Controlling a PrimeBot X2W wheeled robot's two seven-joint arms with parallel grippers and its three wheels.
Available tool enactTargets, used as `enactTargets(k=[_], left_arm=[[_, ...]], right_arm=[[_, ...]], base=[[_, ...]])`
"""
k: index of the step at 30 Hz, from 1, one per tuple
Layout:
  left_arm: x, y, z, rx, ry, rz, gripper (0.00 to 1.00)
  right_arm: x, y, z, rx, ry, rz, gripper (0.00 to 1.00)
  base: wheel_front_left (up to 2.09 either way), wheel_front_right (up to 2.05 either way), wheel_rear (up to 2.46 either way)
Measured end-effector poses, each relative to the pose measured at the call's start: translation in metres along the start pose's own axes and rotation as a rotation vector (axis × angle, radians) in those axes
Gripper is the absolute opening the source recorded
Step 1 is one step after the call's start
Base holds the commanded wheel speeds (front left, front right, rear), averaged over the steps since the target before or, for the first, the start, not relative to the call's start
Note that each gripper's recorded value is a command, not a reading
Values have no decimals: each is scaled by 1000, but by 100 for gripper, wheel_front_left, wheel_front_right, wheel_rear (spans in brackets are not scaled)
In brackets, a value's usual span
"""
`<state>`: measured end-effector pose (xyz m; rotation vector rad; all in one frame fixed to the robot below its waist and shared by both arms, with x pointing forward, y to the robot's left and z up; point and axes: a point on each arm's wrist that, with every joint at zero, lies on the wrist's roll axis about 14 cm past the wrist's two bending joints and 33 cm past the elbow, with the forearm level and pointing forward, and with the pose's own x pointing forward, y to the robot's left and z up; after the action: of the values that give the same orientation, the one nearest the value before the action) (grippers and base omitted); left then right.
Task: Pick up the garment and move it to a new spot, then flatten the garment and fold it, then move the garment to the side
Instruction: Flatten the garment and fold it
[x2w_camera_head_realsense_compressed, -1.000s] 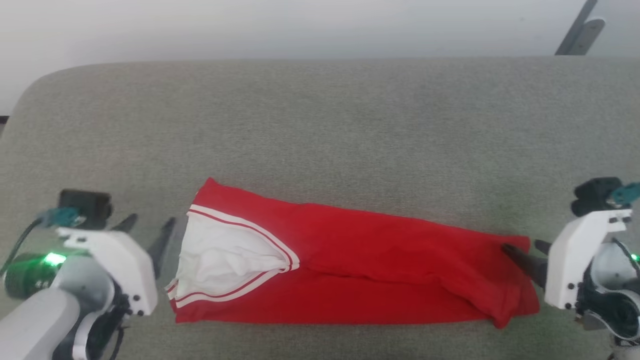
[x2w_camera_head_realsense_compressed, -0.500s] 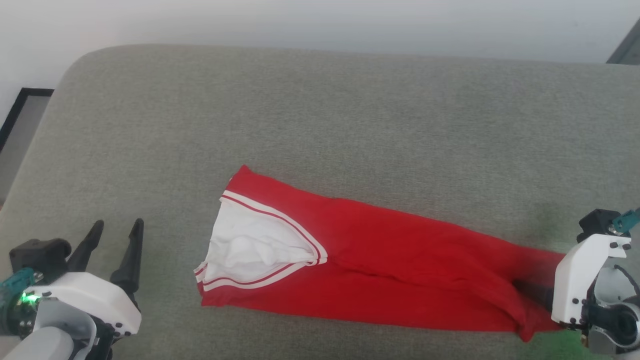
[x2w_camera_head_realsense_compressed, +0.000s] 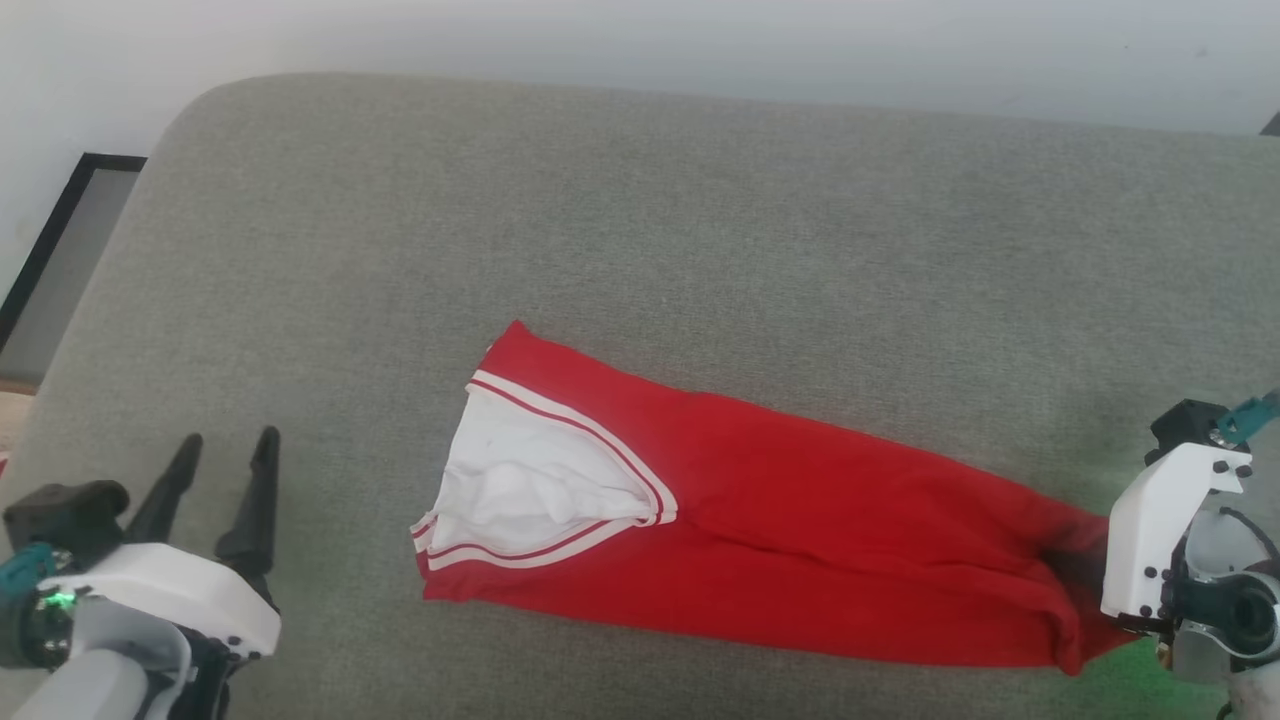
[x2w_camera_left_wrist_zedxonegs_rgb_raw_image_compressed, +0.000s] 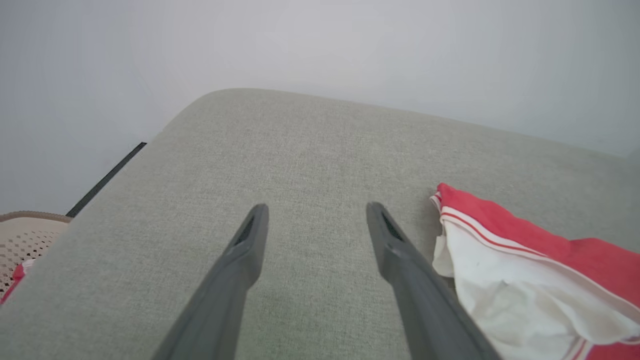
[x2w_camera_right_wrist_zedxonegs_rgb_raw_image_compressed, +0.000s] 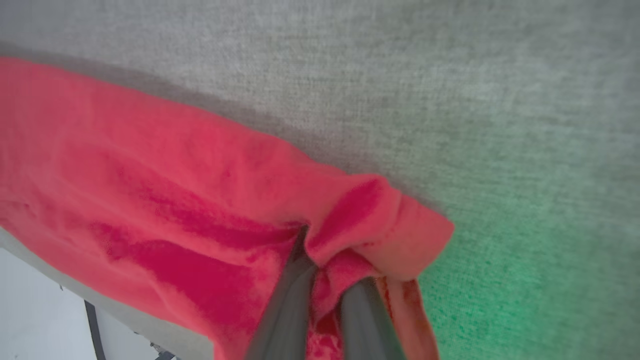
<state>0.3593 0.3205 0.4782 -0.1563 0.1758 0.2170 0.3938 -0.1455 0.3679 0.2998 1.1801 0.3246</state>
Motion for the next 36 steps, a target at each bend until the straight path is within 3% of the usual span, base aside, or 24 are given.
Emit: enactTargets(k=[8, 17, 21, 28, 36], left_arm=[[8, -10, 2, -7, -21, -28, 100], [24, -31, -5, 7, -7, -90, 100], [31, -40, -6, 9, -8, -112, 100], [36, -48, -9, 3, -2, -131, 100], [34, -49, -5, 1, -10, -138, 100]], right_arm=[[-25, -22, 15, 70, -97, -16, 0], [-79, -115, 27, 212, -208, -219, 0], [-90, -135, 28, 241, -218, -272, 0], [-92, -118, 36, 176, -225, -249, 0], [-77, -25, 48, -6, -243, -41, 0]], base=[[0, 0, 0], [0, 0, 0], [0, 0, 0], [0, 0, 0], [0, 0, 0]])
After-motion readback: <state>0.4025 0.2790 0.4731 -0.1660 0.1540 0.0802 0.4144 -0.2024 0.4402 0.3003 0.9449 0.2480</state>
